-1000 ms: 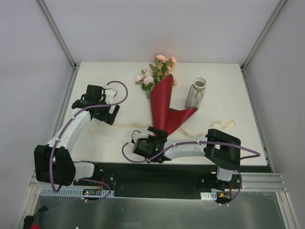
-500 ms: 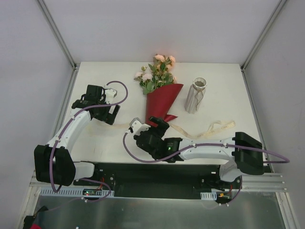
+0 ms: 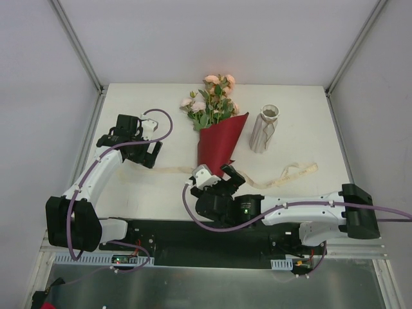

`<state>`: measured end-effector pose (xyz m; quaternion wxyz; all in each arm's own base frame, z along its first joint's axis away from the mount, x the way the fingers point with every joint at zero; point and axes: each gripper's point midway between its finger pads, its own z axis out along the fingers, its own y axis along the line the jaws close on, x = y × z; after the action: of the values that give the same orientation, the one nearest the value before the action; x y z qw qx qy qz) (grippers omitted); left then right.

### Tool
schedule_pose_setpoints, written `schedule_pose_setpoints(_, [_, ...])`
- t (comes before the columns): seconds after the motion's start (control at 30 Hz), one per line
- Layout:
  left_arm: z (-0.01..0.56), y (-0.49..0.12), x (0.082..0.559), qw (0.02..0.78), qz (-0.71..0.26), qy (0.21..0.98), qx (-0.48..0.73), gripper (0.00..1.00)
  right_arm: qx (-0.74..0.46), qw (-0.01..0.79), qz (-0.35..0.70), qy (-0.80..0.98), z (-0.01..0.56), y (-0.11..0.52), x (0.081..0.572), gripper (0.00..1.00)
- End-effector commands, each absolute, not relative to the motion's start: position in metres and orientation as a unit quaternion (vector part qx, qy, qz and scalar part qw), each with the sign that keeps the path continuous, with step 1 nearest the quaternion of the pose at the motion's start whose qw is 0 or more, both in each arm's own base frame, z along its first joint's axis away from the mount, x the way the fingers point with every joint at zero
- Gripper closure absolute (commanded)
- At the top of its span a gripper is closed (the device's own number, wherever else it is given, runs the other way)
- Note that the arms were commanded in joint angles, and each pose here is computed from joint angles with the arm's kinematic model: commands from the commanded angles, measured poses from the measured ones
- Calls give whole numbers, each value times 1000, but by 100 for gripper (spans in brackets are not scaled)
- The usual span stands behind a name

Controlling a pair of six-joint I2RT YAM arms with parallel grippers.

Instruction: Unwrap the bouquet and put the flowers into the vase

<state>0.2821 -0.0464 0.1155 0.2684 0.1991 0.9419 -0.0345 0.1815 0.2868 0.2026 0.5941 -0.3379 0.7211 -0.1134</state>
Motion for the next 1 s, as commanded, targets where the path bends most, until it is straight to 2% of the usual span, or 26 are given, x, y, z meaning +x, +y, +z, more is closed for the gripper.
schedule_pose_setpoints(0.0, [132, -52, 286, 295, -50, 935, 190, 1, -348, 570, -113, 736, 186, 284, 174, 1])
schedule_pose_setpoints(0.4, [127, -53, 280, 289, -55, 934, 201, 1, -498, 466, -126, 721, 131, 342, 171, 4])
schedule_pose_setpoints(0.7, [127, -53, 282, 288, -53, 935, 202, 1, -482, 440, -281, 703, 116, 319, 219, 4])
schedule_pose_setpoints(0.97, [127, -51, 285, 288, -48, 934, 206, 1, -477, 461, -314, 679, 116, 326, 251, 4])
